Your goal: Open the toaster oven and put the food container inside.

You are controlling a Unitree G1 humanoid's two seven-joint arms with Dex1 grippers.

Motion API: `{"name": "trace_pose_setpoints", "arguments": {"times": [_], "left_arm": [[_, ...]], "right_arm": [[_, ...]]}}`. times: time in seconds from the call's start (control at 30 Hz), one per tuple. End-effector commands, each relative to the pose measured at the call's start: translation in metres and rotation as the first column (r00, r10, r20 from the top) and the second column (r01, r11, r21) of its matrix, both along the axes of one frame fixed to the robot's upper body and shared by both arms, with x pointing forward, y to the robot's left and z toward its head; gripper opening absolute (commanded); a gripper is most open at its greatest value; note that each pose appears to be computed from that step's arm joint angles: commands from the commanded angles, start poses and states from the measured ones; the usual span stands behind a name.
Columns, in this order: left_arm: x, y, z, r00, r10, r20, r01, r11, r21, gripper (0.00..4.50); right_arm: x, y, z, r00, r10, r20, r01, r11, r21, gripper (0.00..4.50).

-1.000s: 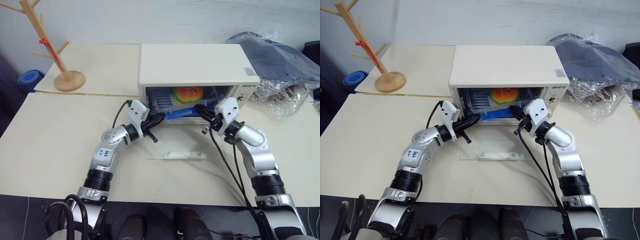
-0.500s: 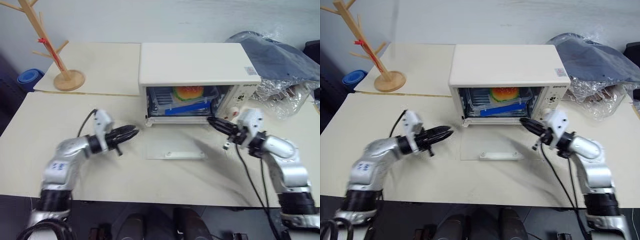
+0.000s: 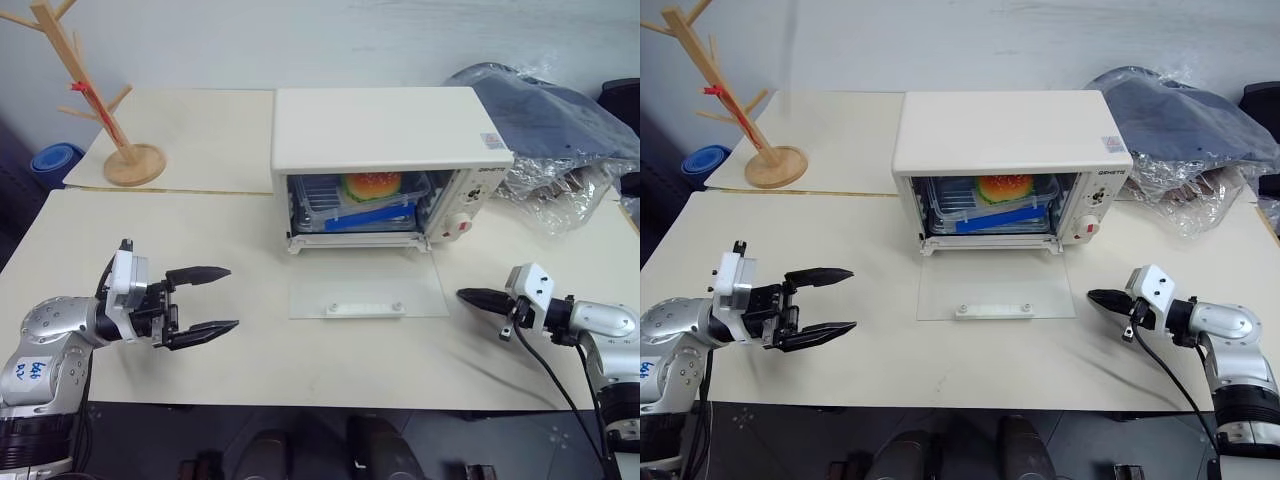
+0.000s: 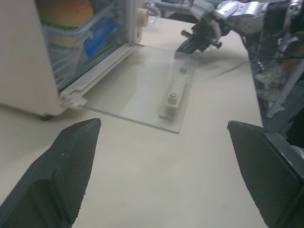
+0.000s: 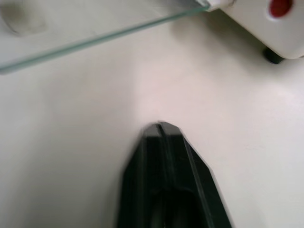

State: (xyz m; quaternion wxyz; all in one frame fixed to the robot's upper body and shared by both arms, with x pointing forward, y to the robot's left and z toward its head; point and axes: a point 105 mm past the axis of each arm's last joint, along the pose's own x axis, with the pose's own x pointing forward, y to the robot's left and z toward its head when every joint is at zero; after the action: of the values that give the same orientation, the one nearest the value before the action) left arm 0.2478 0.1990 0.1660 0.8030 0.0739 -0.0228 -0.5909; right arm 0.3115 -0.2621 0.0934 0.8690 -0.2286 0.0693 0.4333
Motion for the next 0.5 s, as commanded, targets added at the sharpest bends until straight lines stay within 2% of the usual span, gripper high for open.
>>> {"name": "trace_pose_setpoints", "arguments": {"times": [0.03,0.2,0.27,0.4,0.5], "left_arm": [[-0.006,-0.005,0.010,1.000,-0.023,0.005,0.023,0.999,-0.037,4.45],[-0.001,0.006,0.026,0.997,0.064,-0.034,-0.069,0.987,-0.149,4.45],[-0.001,0.007,0.029,0.995,0.086,-0.041,-0.092,0.980,-0.177,4.45],[0.005,0.007,0.031,0.987,0.157,-0.027,-0.159,0.961,-0.225,4.45],[0.008,0.005,0.030,0.985,0.170,-0.014,-0.168,0.960,-0.225,4.45]], "right_arm": [[-0.008,0.023,0.005,0.993,0.116,0.027,-0.118,0.987,0.106,0.00],[-0.019,0.048,0.037,0.979,0.155,0.130,-0.189,0.926,0.327,0.00],[-0.016,0.052,0.053,0.983,0.098,0.154,-0.153,0.901,0.405,0.00],[-0.004,0.056,0.095,0.979,-0.017,0.205,-0.109,0.802,0.587,0.00],[0.008,0.058,0.119,0.972,-0.075,0.224,-0.099,0.731,0.675,0.00]]}}
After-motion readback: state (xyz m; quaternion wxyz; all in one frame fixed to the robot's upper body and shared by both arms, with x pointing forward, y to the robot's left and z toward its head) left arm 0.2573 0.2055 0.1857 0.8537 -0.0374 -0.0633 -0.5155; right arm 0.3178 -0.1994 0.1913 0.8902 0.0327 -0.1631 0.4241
